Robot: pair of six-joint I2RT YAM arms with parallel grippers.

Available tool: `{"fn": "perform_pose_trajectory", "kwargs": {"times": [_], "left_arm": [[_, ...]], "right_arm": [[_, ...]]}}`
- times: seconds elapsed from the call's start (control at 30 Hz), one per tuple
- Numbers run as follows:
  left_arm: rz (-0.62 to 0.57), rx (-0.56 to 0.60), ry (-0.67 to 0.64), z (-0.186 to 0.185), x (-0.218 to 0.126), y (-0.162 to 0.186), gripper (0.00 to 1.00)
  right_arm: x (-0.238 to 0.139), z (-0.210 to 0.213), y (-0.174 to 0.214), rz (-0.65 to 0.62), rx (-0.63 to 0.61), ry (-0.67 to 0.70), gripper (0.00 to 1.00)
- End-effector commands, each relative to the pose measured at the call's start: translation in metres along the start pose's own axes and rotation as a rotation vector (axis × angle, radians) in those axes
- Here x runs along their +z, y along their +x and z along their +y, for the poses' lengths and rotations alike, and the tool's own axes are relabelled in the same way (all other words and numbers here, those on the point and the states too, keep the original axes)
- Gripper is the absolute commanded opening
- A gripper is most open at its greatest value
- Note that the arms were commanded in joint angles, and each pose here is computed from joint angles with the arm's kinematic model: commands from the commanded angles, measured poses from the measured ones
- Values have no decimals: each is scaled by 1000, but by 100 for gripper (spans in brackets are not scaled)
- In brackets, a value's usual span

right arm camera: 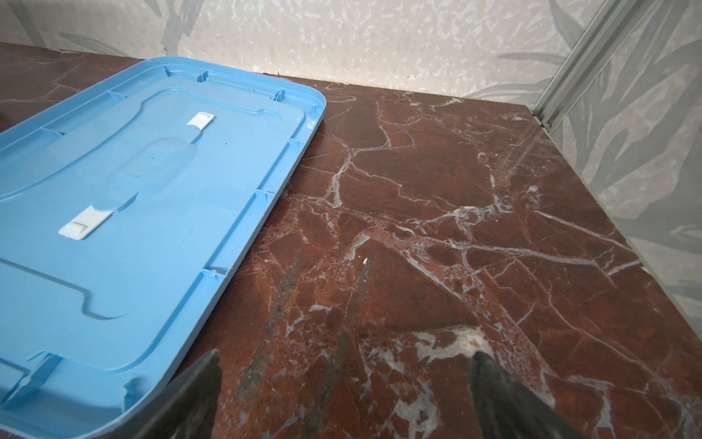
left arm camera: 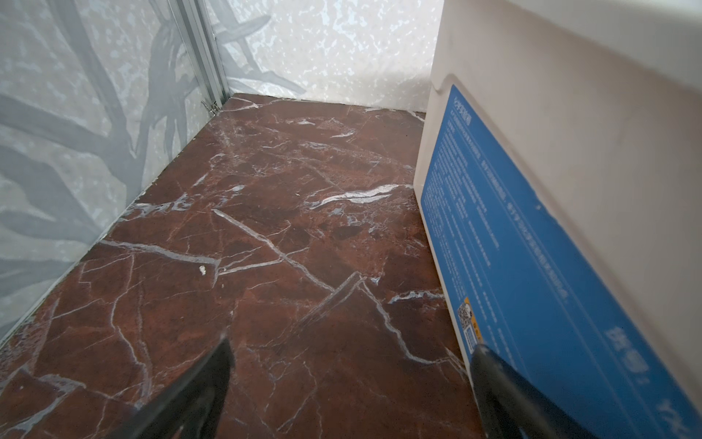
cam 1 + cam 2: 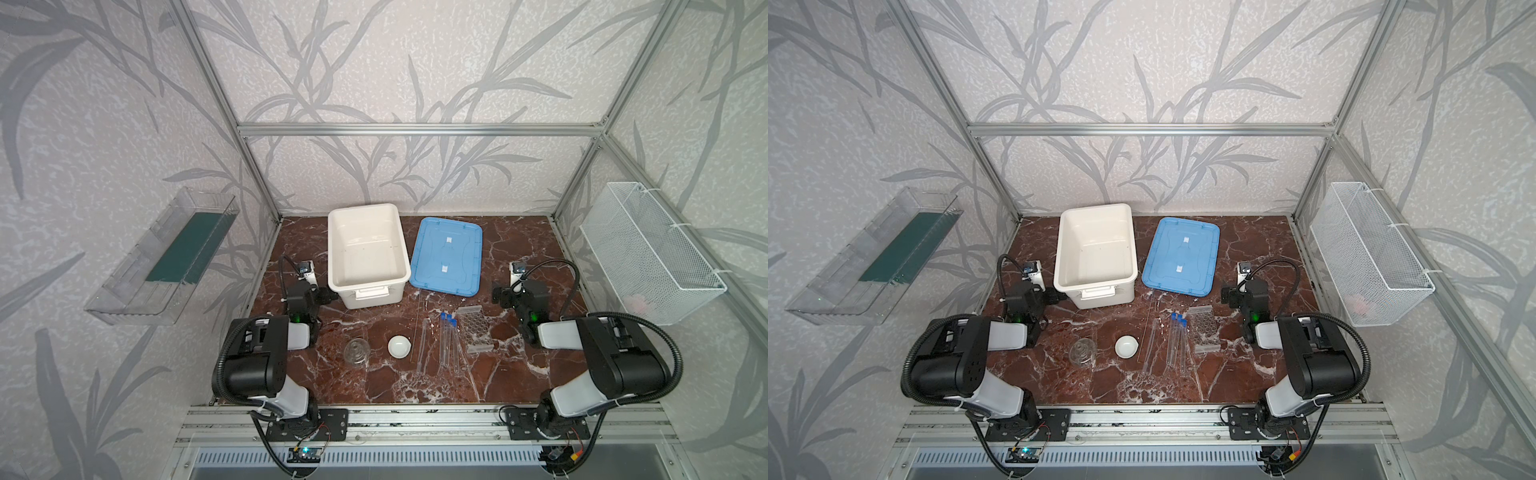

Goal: Organize the chemistry lab equipment

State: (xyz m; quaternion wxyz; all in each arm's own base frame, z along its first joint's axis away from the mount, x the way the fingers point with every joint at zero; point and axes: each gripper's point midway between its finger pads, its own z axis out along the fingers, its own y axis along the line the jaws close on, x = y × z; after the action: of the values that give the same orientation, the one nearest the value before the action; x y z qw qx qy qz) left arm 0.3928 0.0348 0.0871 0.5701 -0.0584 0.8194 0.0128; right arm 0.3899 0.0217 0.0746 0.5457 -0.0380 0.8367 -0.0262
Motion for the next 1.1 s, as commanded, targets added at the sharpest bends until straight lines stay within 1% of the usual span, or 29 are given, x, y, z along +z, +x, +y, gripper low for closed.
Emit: {"fn": "perform_pose_trajectory", "kwargs": {"times": [0.0,0.23,0.3,0.4,0.47,0.5,0.53,0.6,0.67,0.7,0.73,0.8,0.83,0.97,1.03,1.07], "left_arm": [[-26,20,2,-1,1,-8,99],[-26,20,0,-1,1,-8,99],[-33,6,-32,5,1,-10,99],[-53,-37,-145,24,-11,-25,99],[-32,-72,-230,37,-25,-42,99],[-34,-113,-279,45,-32,-50,99],[-38,-158,-336,54,-40,-58,99],[-30,-193,-409,65,-49,-67,99],[18,-295,-486,75,-60,-70,99],[36,-312,-460,70,-61,-74,99],[47,-316,-409,61,-60,-81,99],[46,-375,-287,40,-63,-98,99],[46,-388,-240,31,-67,-105,99],[20,-379,-132,5,-101,-142,99],[49,-373,-58,-12,-115,-155,99],[68,-359,-35,-21,-123,-159,99]], "right_arm": [[-1,-2,-17,-51,8,13,99],[-1,-2,-18,-51,9,13,99],[-1,-2,-18,-52,9,14,99],[-4,-3,-27,-84,13,17,99],[-8,-3,-32,-72,9,16,99],[-10,-4,-36,-63,10,18,99],[-13,-5,-34,-22,13,21,99],[-19,-10,-41,14,39,38,99],[-27,-6,-54,21,73,12,99],[-30,-5,-61,19,101,2,99],[-35,-4,-67,24,151,-6,99],[-44,-6,-74,49,288,2,99],[-46,-3,-77,58,318,-20,99],[-68,37,-97,141,321,-272,99],[-81,53,-104,164,330,-359,99],[-85,58,-106,176,327,-376,99]]}}
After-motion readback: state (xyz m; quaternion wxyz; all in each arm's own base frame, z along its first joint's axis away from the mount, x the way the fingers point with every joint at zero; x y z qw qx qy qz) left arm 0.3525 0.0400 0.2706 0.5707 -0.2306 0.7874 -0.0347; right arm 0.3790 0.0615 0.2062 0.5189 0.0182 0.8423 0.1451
